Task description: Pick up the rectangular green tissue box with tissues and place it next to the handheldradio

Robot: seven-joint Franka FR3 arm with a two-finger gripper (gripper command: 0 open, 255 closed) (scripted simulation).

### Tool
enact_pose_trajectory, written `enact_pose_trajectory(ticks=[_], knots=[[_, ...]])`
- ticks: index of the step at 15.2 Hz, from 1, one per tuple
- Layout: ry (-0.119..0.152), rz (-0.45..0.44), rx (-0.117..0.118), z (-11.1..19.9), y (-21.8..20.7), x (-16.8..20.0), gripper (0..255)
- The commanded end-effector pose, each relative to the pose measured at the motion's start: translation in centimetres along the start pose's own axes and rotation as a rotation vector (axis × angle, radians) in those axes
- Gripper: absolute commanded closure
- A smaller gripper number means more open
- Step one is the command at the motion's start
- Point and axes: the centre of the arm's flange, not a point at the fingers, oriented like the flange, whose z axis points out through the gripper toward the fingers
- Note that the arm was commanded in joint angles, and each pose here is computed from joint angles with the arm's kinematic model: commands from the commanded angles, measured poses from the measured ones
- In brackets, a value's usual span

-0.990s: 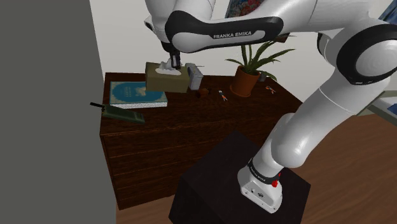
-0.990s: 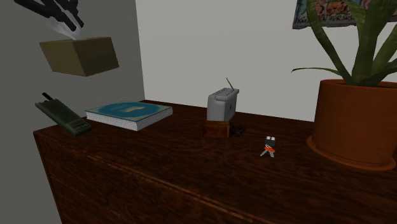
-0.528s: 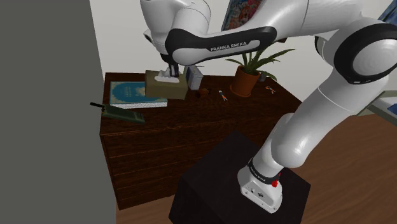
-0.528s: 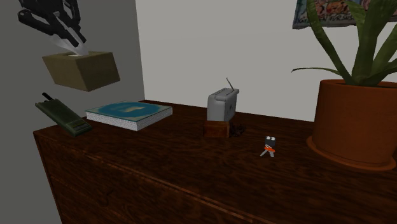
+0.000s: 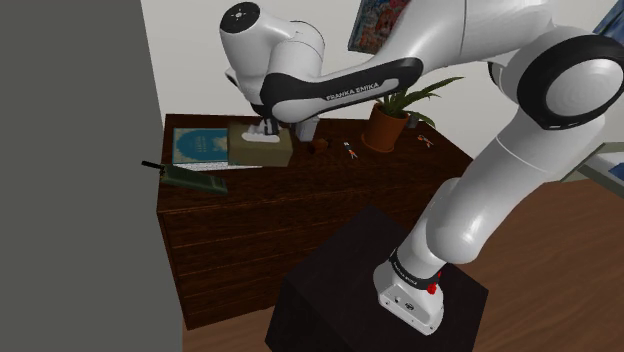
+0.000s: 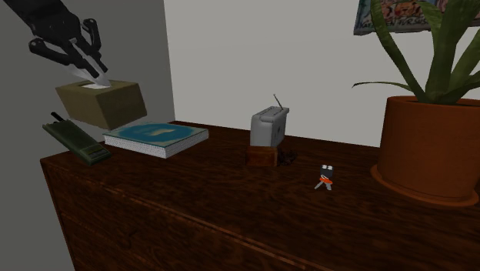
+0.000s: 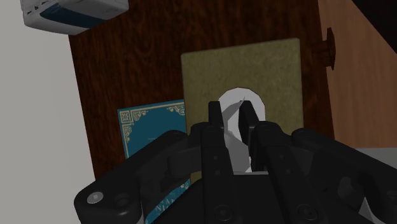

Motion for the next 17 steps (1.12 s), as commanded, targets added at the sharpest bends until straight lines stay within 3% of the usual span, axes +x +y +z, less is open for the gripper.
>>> enact_pose_trajectory(ticks=[1,17], knots=[[0.001,0.0,0.0,0.8,-0.4,0.2,255],[0.001,0.0,0.0,7.8,-4.4,2.6,255]])
